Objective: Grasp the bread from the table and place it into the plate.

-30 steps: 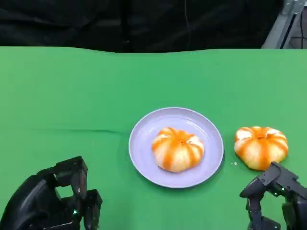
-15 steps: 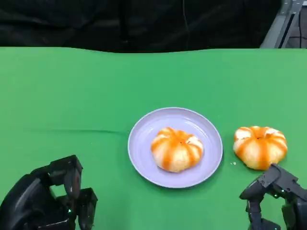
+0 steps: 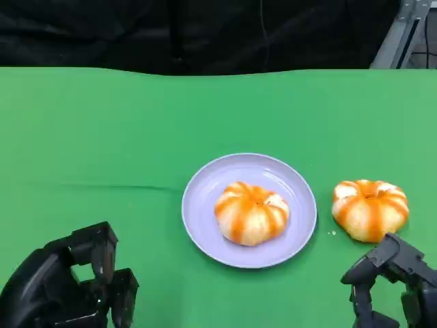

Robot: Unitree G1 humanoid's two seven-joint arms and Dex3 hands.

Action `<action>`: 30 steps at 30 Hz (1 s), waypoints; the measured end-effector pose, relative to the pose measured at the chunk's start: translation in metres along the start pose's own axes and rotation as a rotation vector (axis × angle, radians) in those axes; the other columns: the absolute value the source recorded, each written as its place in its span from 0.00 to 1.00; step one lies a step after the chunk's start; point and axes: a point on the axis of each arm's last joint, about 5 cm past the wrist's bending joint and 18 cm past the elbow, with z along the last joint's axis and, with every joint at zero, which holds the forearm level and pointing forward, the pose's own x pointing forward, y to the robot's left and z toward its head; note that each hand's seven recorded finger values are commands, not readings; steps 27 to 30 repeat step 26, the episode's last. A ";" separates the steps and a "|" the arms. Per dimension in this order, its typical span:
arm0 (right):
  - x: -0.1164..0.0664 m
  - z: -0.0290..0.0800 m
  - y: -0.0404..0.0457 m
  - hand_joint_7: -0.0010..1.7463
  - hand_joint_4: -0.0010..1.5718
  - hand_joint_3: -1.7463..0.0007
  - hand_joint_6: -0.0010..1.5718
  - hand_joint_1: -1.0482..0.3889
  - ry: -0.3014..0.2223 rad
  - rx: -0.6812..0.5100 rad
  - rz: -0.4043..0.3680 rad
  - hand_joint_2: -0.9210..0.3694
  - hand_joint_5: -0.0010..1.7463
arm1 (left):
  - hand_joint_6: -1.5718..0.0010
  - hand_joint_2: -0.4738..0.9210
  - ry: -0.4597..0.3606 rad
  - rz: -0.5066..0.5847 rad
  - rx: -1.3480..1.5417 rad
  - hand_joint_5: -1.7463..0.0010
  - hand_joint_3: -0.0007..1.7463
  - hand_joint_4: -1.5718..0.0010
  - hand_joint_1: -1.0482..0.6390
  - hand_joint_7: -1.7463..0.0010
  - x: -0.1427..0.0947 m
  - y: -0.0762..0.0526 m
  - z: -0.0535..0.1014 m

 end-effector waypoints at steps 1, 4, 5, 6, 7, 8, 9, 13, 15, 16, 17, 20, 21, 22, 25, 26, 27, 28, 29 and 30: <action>0.000 0.000 0.0000 0.86 0.53 0.32 0.48 0.65 0.000 0.000 0.000 0.31 1.00 | 0.42 0.75 0.000 0.000 0.000 0.00 1.00 0.28 0.71 0.00 0.000 0.000 0.000; 0.000 0.000 -0.0001 0.86 0.53 0.32 0.49 0.65 -0.002 -0.001 0.000 0.31 1.00 | 0.42 0.75 0.000 0.001 -0.002 0.00 1.00 0.28 0.71 0.00 0.000 0.000 0.000; 0.000 0.000 -0.0001 0.86 0.53 0.32 0.49 0.65 -0.002 -0.002 0.000 0.31 1.00 | 0.42 0.75 0.000 0.001 -0.002 0.00 1.00 0.28 0.71 0.00 0.000 0.000 0.000; 0.001 0.000 -0.0001 0.86 0.53 0.31 0.49 0.65 -0.003 -0.002 0.000 0.32 1.00 | 0.42 0.75 0.000 0.001 -0.002 0.00 1.00 0.28 0.71 0.00 0.000 0.000 0.000; 0.001 0.000 -0.0001 0.86 0.53 0.31 0.49 0.65 -0.003 -0.002 0.000 0.32 1.00 | 0.42 0.75 0.000 0.001 -0.002 0.00 1.00 0.28 0.71 0.00 0.000 0.000 -0.001; 0.001 0.000 -0.0001 0.86 0.53 0.31 0.49 0.65 -0.003 -0.002 0.000 0.32 1.00 | 0.42 0.75 0.000 0.001 -0.002 0.00 1.00 0.28 0.71 0.00 0.000 0.000 -0.001; 0.001 0.000 -0.0001 0.86 0.53 0.31 0.49 0.65 -0.003 -0.002 0.001 0.32 1.00 | 0.42 0.75 0.000 0.001 -0.002 0.00 1.00 0.28 0.71 0.00 0.000 0.000 -0.001; 0.001 0.000 -0.0001 0.86 0.53 0.31 0.49 0.65 -0.003 -0.002 0.001 0.32 1.00 | 0.42 0.75 0.000 0.001 -0.002 0.00 1.00 0.28 0.71 0.00 0.000 0.000 -0.001; 0.001 0.000 -0.0001 0.86 0.53 0.31 0.49 0.65 -0.003 -0.001 0.000 0.32 1.00 | 0.42 0.75 0.001 0.003 -0.001 0.00 1.00 0.28 0.71 0.00 0.000 0.000 -0.001; 0.001 0.000 -0.0001 0.86 0.53 0.31 0.49 0.66 -0.002 -0.001 0.000 0.32 1.00 | 0.42 0.75 0.001 0.006 -0.001 0.00 1.00 0.28 0.71 0.00 0.000 0.000 -0.001; 0.001 0.000 -0.0001 0.86 0.53 0.31 0.48 0.66 -0.002 -0.001 0.000 0.32 1.00 | 0.42 0.75 0.001 0.008 -0.001 0.00 1.00 0.28 0.71 0.00 0.000 0.000 -0.001; 0.001 0.000 0.0000 0.87 0.53 0.32 0.48 0.66 -0.002 -0.001 0.000 0.31 1.00 | 0.43 0.75 0.002 0.009 -0.002 0.00 1.00 0.28 0.71 0.00 0.000 0.000 -0.001; 0.000 0.000 0.0000 0.87 0.53 0.32 0.48 0.66 -0.002 -0.001 0.000 0.31 1.00 | 0.43 0.75 0.003 0.010 -0.002 0.00 1.00 0.28 0.71 0.00 0.000 0.001 -0.001; 0.000 0.000 0.0000 0.87 0.53 0.32 0.48 0.66 -0.002 -0.001 0.000 0.31 1.00 | 0.43 0.75 0.004 0.011 -0.003 0.00 1.00 0.28 0.71 0.00 0.000 0.001 -0.001; 0.000 0.000 0.0000 0.88 0.53 0.32 0.48 0.66 -0.002 -0.001 0.000 0.31 1.00 | 0.43 0.75 0.004 0.011 -0.004 0.00 1.00 0.28 0.71 0.00 0.000 0.001 -0.001; 0.000 0.000 0.0000 0.88 0.53 0.32 0.48 0.66 -0.002 -0.001 0.000 0.31 1.00 | 0.43 0.75 0.004 0.011 -0.004 0.00 1.00 0.28 0.71 0.00 0.000 0.001 -0.001; 0.000 0.000 0.0000 0.88 0.53 0.32 0.48 0.66 -0.002 -0.001 0.000 0.31 1.00 | 0.43 0.75 0.004 0.011 -0.004 0.00 1.00 0.28 0.71 0.00 0.000 0.001 -0.001; 0.000 0.000 0.0000 0.88 0.53 0.32 0.48 0.66 -0.002 -0.001 0.000 0.31 1.00 | 0.43 0.75 0.004 0.011 -0.004 0.00 1.00 0.28 0.71 0.00 0.000 0.001 -0.001; 0.000 0.000 0.0000 0.88 0.53 0.32 0.48 0.66 -0.002 -0.001 0.000 0.31 1.00 | 0.43 0.75 0.004 0.011 -0.004 0.00 1.00 0.28 0.71 0.00 0.000 0.001 -0.001; 0.000 0.000 0.0000 0.88 0.53 0.32 0.48 0.66 -0.002 -0.001 0.000 0.31 1.00 | 0.43 0.75 0.004 0.011 -0.004 0.00 1.00 0.28 0.71 0.00 0.000 0.001 -0.001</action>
